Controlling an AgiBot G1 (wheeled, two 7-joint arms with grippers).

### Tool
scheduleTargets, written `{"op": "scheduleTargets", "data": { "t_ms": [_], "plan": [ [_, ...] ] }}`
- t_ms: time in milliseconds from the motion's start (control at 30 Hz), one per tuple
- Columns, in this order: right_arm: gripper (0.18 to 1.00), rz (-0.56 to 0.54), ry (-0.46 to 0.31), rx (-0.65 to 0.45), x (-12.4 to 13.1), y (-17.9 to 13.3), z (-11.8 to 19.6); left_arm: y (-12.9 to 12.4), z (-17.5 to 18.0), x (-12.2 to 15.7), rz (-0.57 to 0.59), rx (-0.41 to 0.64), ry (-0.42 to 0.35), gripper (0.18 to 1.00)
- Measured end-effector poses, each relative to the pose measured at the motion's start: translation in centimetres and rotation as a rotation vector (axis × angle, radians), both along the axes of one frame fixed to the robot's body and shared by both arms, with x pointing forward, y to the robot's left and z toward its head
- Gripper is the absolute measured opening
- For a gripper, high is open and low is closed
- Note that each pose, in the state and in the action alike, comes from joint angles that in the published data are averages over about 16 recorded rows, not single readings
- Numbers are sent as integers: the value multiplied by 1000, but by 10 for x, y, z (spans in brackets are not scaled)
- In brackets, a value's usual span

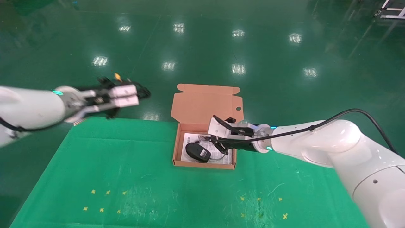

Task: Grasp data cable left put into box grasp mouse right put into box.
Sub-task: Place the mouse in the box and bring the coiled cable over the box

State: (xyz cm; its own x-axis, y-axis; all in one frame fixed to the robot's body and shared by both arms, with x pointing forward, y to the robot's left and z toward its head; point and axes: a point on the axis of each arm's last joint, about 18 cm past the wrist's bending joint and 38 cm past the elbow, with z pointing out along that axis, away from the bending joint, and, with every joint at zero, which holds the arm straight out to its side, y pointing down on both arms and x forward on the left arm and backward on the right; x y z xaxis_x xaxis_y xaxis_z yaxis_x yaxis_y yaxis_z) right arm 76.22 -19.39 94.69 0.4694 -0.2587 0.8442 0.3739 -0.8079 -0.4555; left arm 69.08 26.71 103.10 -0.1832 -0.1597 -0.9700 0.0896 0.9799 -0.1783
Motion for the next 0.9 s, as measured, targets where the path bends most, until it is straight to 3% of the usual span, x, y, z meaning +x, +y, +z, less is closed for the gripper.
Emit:
{"op": "scheduleTargets", "data": {
  "t_ms": [300, 600, 900],
  "plan": [
    [415, -59, -66, -10, -11, -62, 31, -71, -51, 28, -159, 15, 24, 244],
    [608, -112, -118, -12, -43, -123, 58, -142, -104, 52, -295, 70, 16, 244],
    [814, -137, -141, -15, -78, -145, 67, -167, -131, 61, -348, 107, 18, 244]
  ]
}}
